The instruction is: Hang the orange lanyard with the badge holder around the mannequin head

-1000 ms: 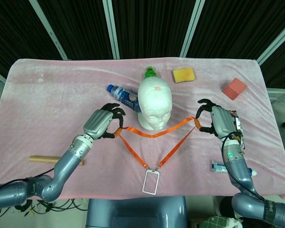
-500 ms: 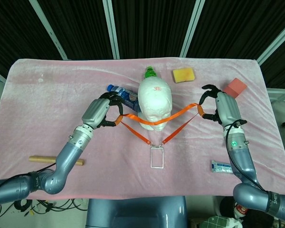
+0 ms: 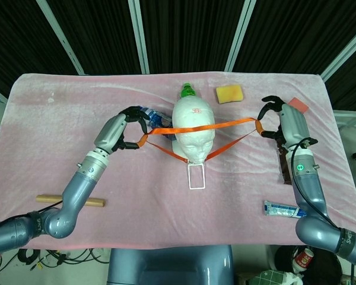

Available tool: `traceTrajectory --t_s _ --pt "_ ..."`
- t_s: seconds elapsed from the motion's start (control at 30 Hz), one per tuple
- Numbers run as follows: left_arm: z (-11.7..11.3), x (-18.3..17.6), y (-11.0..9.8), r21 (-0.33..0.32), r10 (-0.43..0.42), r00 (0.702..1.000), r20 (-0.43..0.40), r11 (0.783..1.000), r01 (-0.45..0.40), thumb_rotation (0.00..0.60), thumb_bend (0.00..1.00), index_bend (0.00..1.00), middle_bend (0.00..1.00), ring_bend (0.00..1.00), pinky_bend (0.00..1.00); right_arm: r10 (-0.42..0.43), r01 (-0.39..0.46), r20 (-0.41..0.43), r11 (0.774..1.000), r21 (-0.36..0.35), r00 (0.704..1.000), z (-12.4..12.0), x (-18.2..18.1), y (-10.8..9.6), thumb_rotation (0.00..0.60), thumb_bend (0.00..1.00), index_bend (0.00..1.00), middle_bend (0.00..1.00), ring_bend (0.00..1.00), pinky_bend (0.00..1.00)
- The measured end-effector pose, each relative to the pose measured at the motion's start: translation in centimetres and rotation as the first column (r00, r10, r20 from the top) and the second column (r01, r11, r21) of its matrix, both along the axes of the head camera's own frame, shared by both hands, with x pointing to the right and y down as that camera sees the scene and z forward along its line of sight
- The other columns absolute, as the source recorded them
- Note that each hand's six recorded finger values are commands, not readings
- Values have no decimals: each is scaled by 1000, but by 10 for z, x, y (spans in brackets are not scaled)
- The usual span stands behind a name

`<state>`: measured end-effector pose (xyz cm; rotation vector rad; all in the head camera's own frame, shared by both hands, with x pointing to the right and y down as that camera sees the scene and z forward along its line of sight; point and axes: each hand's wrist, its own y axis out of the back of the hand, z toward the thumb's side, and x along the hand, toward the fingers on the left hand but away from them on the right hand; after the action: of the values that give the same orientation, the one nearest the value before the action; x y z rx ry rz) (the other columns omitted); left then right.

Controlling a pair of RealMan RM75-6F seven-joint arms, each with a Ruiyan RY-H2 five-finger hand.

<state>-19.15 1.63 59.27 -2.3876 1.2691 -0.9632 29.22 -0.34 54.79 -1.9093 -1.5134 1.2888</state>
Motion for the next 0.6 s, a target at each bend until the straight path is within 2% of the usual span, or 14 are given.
traceTrajectory --t_s 0.27,0.6 --pt "1 -8 -9 -12 -57 998 -37 998 57 600 442 602 319 104 110 2 -1 10 1000 -6 1000 0 -2 -11 600 569 921 244 294 252" --pt "14 -2 -17 -38 -116 990 -82 993 113 600 441 604 323 104 110 -21 21 -2 1000 -16 1000 6 -15 -36 600 576 921 247 297 252"
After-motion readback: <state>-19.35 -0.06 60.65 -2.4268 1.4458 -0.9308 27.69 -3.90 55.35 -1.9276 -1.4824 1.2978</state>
